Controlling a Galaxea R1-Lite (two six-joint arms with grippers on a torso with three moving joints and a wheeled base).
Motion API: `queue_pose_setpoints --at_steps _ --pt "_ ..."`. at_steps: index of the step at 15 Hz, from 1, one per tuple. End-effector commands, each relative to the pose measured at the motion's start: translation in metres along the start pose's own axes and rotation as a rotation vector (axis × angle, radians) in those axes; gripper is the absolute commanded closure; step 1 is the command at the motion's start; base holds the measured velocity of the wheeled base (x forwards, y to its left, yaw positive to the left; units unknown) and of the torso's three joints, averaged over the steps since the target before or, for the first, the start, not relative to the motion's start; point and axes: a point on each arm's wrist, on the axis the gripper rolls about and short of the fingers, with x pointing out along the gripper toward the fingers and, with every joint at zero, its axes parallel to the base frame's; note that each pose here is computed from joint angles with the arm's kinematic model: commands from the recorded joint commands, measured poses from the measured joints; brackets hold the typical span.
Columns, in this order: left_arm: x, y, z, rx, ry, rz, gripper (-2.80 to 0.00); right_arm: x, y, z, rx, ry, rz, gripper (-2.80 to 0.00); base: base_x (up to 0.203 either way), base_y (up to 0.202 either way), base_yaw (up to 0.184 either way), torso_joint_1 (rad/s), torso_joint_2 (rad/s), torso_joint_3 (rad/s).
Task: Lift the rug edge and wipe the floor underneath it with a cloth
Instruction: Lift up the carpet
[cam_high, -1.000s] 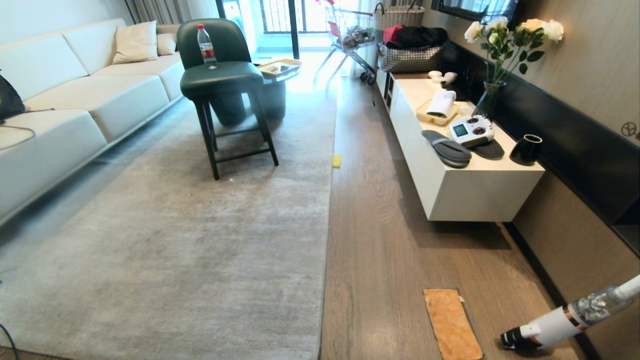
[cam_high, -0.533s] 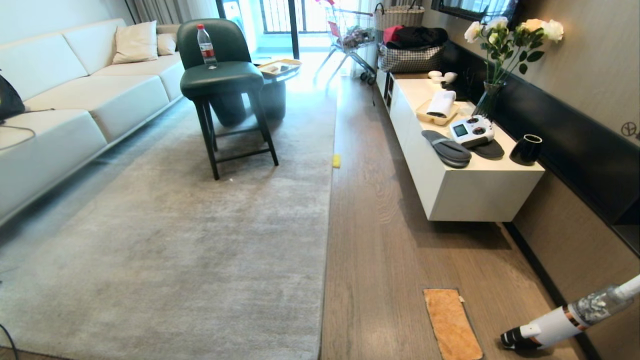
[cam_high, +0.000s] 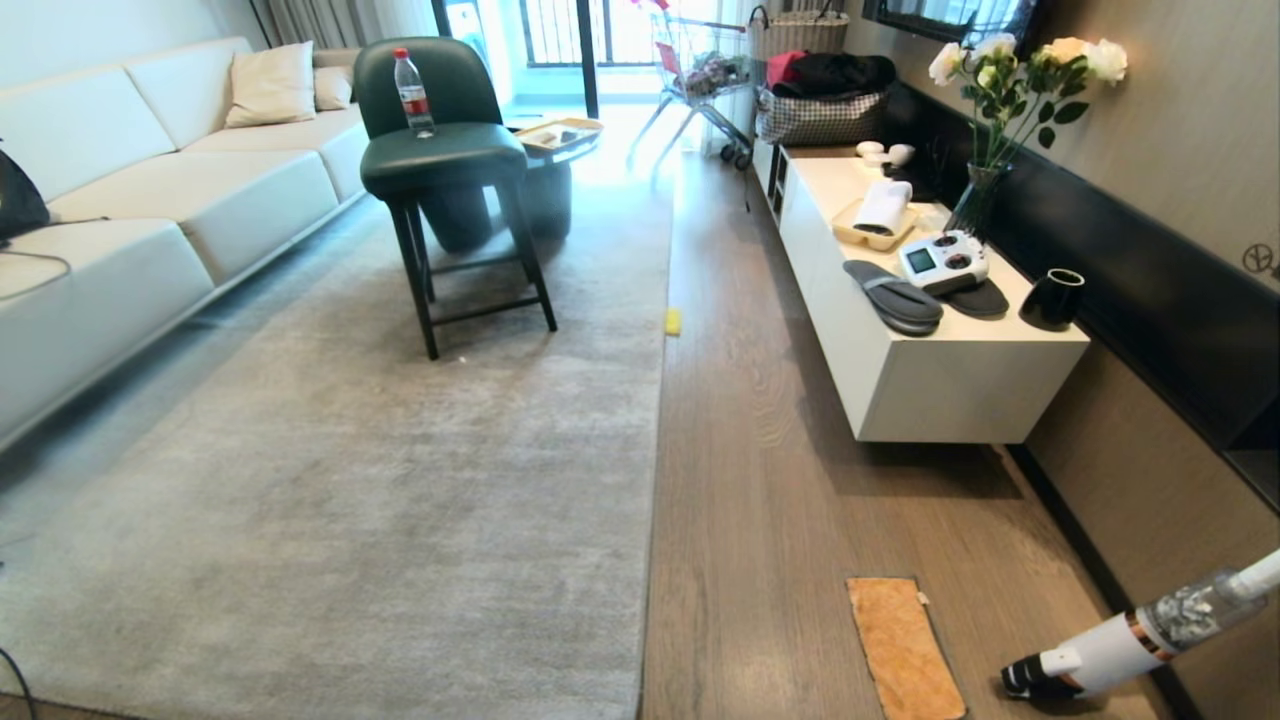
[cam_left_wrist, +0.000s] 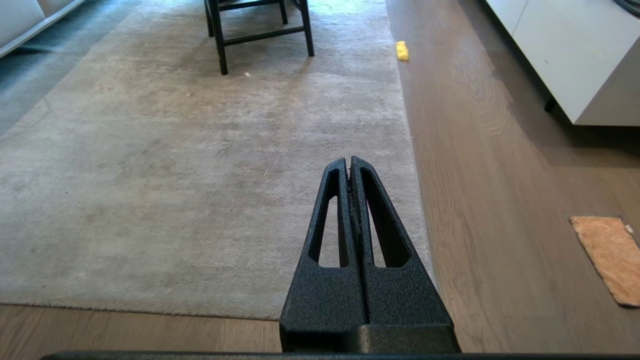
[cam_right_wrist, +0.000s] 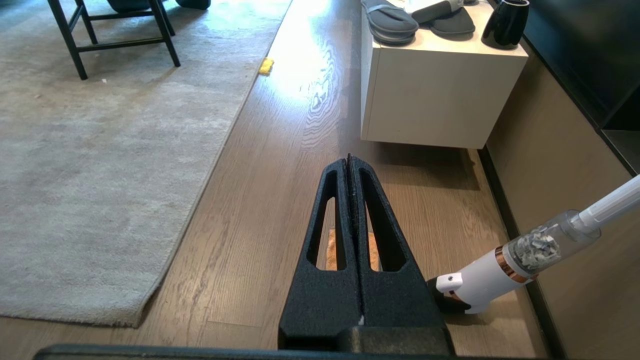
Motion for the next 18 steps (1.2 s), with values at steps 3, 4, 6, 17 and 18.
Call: queue_pose_setpoints --at_steps 3,4,6,17,18 --pt "0.0 0.0 0.0 0.0 0.0 0.0 0.0 0.0 0.0 0.0 -0.001 -0.001 0.001 0.0 0.0 0.0 0.0 0.001 0.0 -0.118" --pt "0.0 0.0 0.0 0.0 0.0 0.0 0.0 0.0 0.0 0.0001 -0.001 -0.001 0.001 0.0 0.0 0.0 0.0 0.0 0.0 -0.179" --pt "0.0 0.0 0.0 0.002 0.0 0.0 0.0 0.0 0.0 0.0 -0.001 -0.001 0.001 0.0 0.0 0.0 0.0 0.002 0.0 -0.192" --pt "0.0 0.0 -0.0001 0.006 0.001 -0.001 0.0 0.0 0.0 0.0 -0.001 -0.001 0.001 0.0 0.0 0.0 0.0 0.004 0.0 -0.199" --pt "0.0 0.0 0.0 0.006 0.0 -0.001 0.0 0.0 0.0 0.0001 -0.001 -0.001 0.001 0.0 0.0 0.0 0.0 0.002 0.0 -0.196"
